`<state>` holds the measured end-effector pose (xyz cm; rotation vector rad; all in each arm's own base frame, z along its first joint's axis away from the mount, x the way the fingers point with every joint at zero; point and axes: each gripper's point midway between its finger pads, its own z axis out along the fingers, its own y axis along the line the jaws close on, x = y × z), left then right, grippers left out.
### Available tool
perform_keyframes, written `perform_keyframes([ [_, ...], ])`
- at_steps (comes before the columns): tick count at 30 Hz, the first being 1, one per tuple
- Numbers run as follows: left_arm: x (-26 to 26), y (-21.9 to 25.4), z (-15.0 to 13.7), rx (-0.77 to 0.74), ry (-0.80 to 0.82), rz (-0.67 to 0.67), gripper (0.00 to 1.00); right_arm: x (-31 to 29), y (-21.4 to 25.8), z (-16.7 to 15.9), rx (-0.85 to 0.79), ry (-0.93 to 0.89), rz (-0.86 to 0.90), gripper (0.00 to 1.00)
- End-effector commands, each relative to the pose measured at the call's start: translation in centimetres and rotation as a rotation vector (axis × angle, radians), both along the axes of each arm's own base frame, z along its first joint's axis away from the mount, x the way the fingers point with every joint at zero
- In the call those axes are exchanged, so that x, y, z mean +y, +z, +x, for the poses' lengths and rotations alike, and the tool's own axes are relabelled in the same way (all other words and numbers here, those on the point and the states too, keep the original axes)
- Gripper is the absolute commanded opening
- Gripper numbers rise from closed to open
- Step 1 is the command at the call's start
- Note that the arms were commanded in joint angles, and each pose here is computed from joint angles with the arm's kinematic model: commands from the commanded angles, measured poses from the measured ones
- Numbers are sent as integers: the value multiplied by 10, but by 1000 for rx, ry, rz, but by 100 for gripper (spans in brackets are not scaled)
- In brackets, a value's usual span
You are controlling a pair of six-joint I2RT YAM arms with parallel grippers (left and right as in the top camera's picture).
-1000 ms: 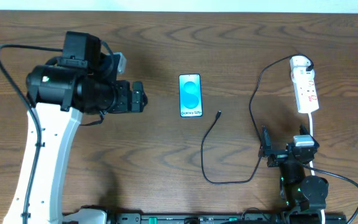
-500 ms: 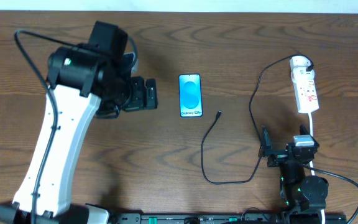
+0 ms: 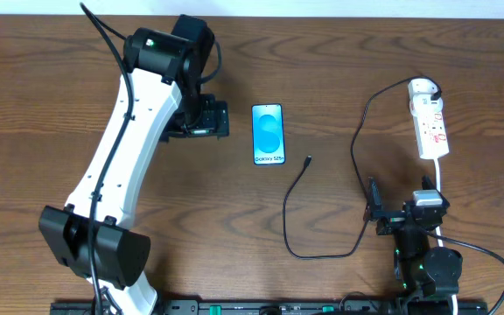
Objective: Plug charger to phone and switch on socket
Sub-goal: 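Move the left gripper forward over the blue phone, then lower the left gripper and grasp the blue phone's top edge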
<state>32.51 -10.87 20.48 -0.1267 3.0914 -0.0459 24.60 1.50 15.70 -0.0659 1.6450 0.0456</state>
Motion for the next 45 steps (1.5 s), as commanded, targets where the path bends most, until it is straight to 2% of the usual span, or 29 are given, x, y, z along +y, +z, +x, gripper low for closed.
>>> perform_keyframes([
  [1, 0, 5, 8, -45, 86, 2, 98, -1, -1, 0, 0, -4, -11, 99],
  [9, -3, -5, 16, -52, 192, -12, 98, -1, -1, 0, 0, -4, -12, 99],
  [14, -38, -18, 20, -5, 81, -141, 98, -1, -1, 0, 0, -4, -12, 99],
  [19, -58, -29, 30, -14, 56, -169, 98, -1, -1, 0, 0, -4, -12, 99],
  [22, -70, -26, 36, -14, 52, -227, 98, -1, -1, 0, 0, -4, -12, 99],
  [29, -85, -14, 61, -75, 54, -255, 98, -1, -1, 0, 0, -4, -12, 99],
  [40, -121, -109, 82, 8, 11, -163, 98, -1, -1, 0, 0, -4, -12, 99],
  [45, -127, -122, 87, -8, -11, -139, 98, -1, -1, 0, 0, -4, -12, 99],
])
